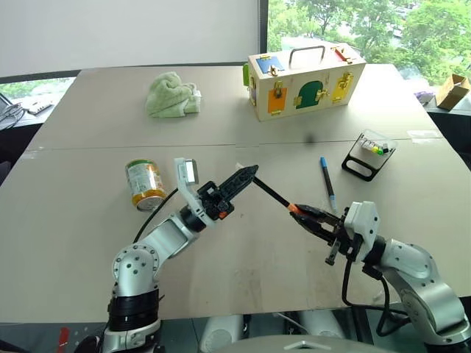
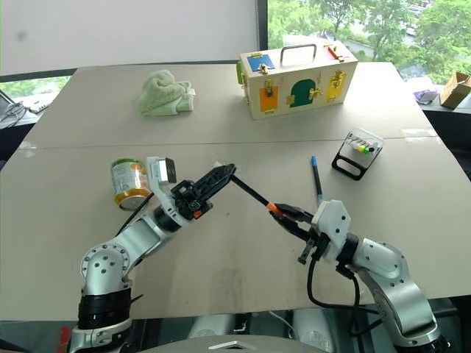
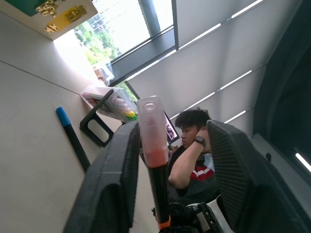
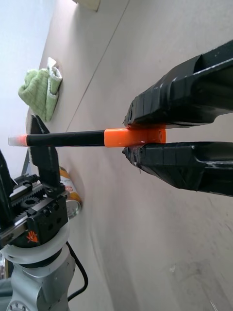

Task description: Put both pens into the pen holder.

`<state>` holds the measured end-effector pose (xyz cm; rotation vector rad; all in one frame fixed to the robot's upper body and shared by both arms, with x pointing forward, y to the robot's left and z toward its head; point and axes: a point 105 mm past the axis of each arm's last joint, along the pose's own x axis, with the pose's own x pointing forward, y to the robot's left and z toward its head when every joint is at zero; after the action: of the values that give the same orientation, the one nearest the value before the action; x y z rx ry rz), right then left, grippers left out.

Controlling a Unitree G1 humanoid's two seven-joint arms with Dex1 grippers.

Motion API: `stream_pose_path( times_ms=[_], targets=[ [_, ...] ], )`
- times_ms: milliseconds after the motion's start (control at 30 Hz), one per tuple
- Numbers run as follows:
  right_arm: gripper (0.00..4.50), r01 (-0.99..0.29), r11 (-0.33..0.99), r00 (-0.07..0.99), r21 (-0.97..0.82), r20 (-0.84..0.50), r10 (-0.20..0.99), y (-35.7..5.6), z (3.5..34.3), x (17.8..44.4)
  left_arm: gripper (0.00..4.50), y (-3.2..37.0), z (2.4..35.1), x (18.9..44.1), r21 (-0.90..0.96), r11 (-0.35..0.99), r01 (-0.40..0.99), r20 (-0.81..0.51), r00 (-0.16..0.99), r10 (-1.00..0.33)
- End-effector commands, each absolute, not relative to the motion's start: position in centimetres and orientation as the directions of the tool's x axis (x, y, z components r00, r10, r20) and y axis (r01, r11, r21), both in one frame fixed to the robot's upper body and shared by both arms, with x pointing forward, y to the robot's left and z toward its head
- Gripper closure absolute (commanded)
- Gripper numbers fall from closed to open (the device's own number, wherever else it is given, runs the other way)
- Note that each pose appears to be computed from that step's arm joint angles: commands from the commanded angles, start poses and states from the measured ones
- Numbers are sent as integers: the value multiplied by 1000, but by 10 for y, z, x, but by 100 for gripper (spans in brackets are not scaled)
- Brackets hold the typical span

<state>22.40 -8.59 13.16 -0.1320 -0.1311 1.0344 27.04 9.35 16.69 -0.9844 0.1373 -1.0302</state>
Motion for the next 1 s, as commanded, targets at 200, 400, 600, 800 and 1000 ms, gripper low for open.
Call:
stream_pose_path(
  times_ms=[200, 400, 600, 800, 1000],
  targets=[
    [208, -832, 531, 544, -161, -44, 838, -92, 136, 232, 450, 88, 177, 270, -503, 290, 814, 261, 463, -847],
    [28, -904, 426, 423, -29, -195, 885, -77, 154, 240, 450, 66, 170, 266, -45, 262, 964, 10, 262, -965],
    [28, -904, 418, 357, 87, -382, 852, -71, 170, 260, 450, 48, 192, 276, 122, 187, 975, 22, 186, -982],
    [49, -865, 448, 336, 227, -401, 852, -61, 176, 264, 450, 46, 194, 276, 75, 193, 978, 81, 187, -979],
    [301, -847, 477, 365, 234, -396, 843, -60, 175, 265, 450, 48, 190, 273, 61, 207, 977, 67, 203, -977]
  ],
)
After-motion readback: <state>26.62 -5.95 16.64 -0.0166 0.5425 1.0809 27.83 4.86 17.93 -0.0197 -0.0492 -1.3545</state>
